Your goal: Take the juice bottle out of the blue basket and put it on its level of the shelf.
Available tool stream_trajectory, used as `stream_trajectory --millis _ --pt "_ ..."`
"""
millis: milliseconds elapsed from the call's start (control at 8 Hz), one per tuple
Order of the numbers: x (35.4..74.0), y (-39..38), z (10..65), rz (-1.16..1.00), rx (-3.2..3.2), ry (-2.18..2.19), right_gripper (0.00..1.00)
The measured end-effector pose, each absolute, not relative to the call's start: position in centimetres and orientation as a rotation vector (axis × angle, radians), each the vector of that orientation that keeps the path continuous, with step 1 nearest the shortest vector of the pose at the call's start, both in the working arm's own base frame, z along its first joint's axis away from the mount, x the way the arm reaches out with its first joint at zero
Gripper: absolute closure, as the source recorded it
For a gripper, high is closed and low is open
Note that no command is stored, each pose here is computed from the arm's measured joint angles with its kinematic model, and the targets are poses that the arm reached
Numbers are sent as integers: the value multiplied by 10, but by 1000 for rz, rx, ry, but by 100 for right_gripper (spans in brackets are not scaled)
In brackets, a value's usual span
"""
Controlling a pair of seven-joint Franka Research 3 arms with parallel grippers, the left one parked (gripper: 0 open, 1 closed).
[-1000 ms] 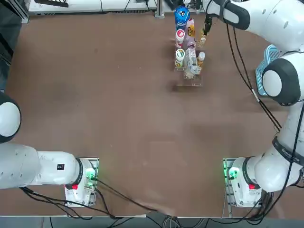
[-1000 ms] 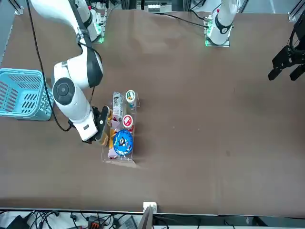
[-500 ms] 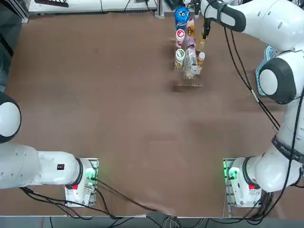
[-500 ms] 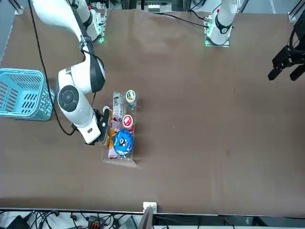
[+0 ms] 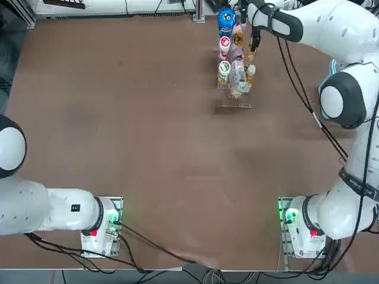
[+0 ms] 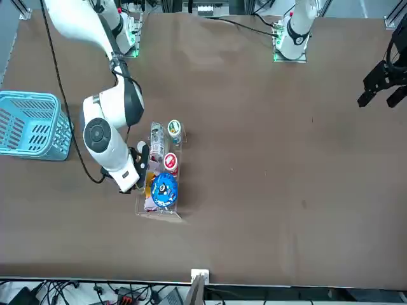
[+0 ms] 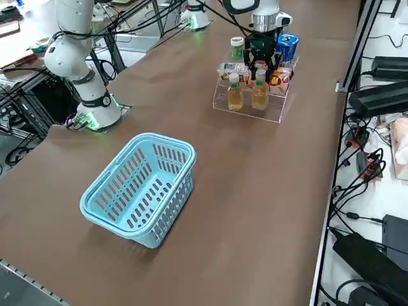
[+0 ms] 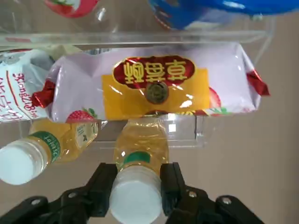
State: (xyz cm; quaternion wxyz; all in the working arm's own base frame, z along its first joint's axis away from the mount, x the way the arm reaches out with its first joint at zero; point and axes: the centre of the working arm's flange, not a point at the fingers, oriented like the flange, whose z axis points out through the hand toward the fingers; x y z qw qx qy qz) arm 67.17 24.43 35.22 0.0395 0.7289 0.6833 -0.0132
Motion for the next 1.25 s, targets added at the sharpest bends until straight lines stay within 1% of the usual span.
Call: stream_trajectory --millis 750,1250 --pt "667 257 348 -42 2160 2189 46" --pt "667 257 328 -80 2157 2208 46"
